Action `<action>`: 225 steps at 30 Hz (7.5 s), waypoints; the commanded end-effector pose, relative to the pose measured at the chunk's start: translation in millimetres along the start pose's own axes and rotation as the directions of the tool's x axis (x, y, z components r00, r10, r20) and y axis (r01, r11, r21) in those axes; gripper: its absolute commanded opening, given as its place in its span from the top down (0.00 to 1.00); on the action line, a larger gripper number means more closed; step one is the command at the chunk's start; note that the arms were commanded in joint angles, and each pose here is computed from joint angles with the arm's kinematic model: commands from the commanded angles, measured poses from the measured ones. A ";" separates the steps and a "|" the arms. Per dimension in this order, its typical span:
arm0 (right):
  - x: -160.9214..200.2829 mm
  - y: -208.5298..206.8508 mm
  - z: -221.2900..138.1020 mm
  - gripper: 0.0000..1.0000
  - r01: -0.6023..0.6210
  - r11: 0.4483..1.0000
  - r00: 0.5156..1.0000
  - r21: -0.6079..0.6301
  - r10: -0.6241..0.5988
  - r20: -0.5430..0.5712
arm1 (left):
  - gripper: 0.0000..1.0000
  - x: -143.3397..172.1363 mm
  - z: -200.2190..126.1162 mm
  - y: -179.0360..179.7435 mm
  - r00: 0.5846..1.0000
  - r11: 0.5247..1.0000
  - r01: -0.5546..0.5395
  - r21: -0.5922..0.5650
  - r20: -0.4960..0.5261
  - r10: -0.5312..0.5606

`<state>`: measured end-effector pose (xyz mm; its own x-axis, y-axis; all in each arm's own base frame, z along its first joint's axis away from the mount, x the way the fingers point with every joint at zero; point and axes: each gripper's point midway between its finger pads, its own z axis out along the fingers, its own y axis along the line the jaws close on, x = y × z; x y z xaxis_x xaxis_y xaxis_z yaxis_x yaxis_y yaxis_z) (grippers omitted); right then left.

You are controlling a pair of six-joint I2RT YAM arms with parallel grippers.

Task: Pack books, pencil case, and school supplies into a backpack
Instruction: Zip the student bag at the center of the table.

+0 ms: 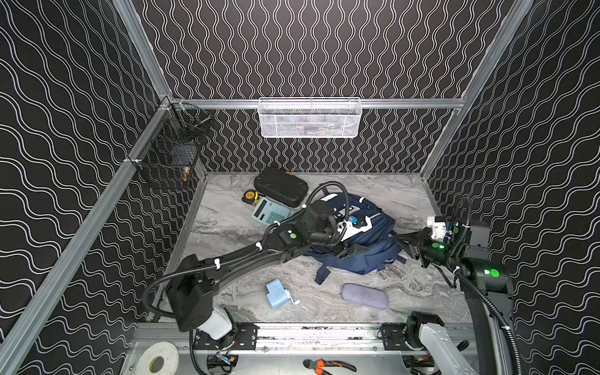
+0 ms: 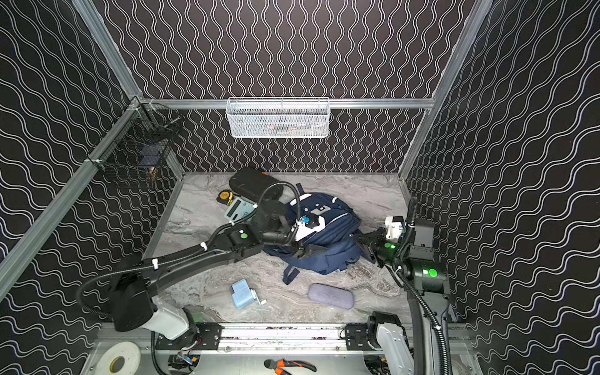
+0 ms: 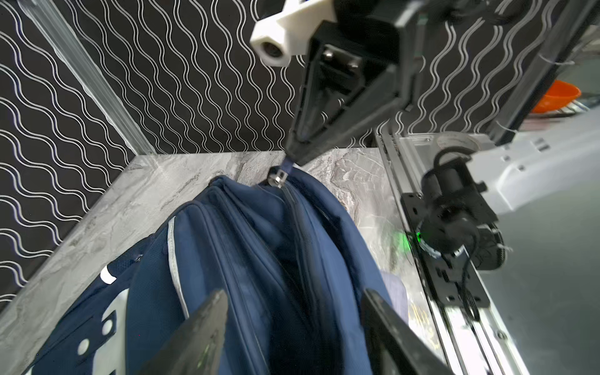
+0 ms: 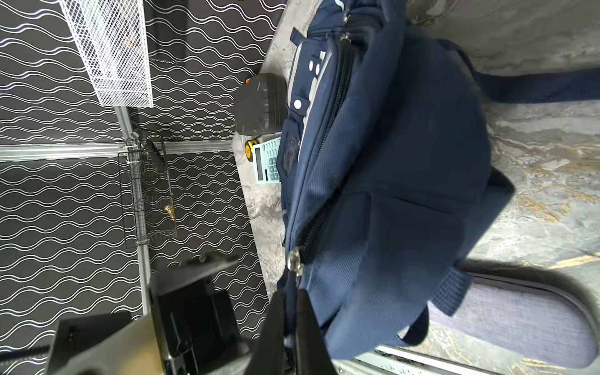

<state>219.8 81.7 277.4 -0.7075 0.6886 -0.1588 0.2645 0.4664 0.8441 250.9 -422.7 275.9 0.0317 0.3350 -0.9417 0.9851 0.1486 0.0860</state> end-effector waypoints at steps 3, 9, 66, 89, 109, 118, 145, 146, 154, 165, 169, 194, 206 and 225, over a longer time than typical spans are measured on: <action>-2.6 19.3 -2.0 1.00 0.029 0.997 1.000 -0.073 -0.028 0.013 | 0.40 -3.4 23.8 -5.7 0.997 0.997 0.075 0.029 -0.026 -0.074; -4.2 26.1 -0.3 1.00 0.042 0.996 0.999 -0.081 -0.042 0.010 | 0.54 3.2 45.4 -7.5 0.990 0.993 0.103 0.053 -0.097 -0.098; 99.8 24.2 65.3 0.42 0.412 0.813 0.798 -0.410 -0.540 -0.267 | 1.00 42.0 -57.2 -10.7 0.974 0.980 -0.199 -0.010 -0.113 0.197; 86.6 20.6 61.2 0.36 0.738 0.626 0.603 -0.253 -0.779 -0.170 | 1.00 51.6 -56.1 -19.0 0.973 0.982 -0.187 0.035 -0.130 0.190; 126.6 34.2 77.8 0.49 0.907 0.185 0.161 -0.378 -0.982 -0.096 | 1.00 51.3 -59.7 -28.2 0.981 0.982 -0.159 0.097 -0.100 0.169; 121.0 26.7 81.6 0.72 0.917 0.227 0.200 -0.327 -0.973 -0.115 | 1.00 50.7 -62.8 -23.7 0.980 0.983 -0.166 0.083 -0.100 0.174; 111.7 7.9 64.7 1.00 0.613 0.759 0.726 -0.219 -0.651 -0.221 | 1.00 72.8 -84.2 -12.1 0.971 0.973 -0.216 -0.087 -0.120 0.205; 110.0 4.6 64.7 1.00 0.598 0.776 0.736 -0.202 -0.631 -0.244 | 1.00 72.9 -86.3 -10.8 0.970 0.970 -0.222 -0.104 -0.120 0.209; 48.5 -27.6 48.8 1.00 0.424 0.905 0.886 0.023 -0.410 -0.219 | 1.00 61.5 -107.0 2.3 0.965 0.932 -0.261 -0.251 -0.094 0.245; 34.2 -4.1 38.4 1.00 0.476 0.879 0.859 0.018 -0.460 -0.223 | 1.00 33.8 -114.7 21.1 0.977 0.910 -0.208 -0.359 -0.029 0.211; 40.8 21.4 29.2 1.00 0.544 0.837 0.811 -0.067 -0.544 -0.215 | 1.00 27.8 -109.6 19.5 0.981 0.928 -0.187 -0.323 -0.020 0.191; 70.5 8.5 64.2 1.00 0.512 0.853 0.853 0.102 -0.491 -0.177 | 1.00 36.7 -106.2 14.3 0.989 0.929 -0.148 -0.339 -0.033 0.146; 32.7 -36.4 40.9 1.00 0.432 0.838 0.897 0.333 -0.438 -0.059 | 1.00 25.3 -114.1 14.5 0.989 0.927 -0.141 -0.347 -0.011 0.146; -26.3 26.2 39.1 1.00 0.482 0.854 0.864 0.194 -0.500 0.052 | 0.45 -24.4 -124.1 8.4 0.994 0.975 -0.097 -0.199 0.039 0.106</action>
<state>265.1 77.7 263.5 -0.6903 0.4445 -0.5709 0.1333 0.8537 0.5035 241.5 -304.0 334.3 0.1638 0.3308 -0.9294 0.8916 0.3536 0.2830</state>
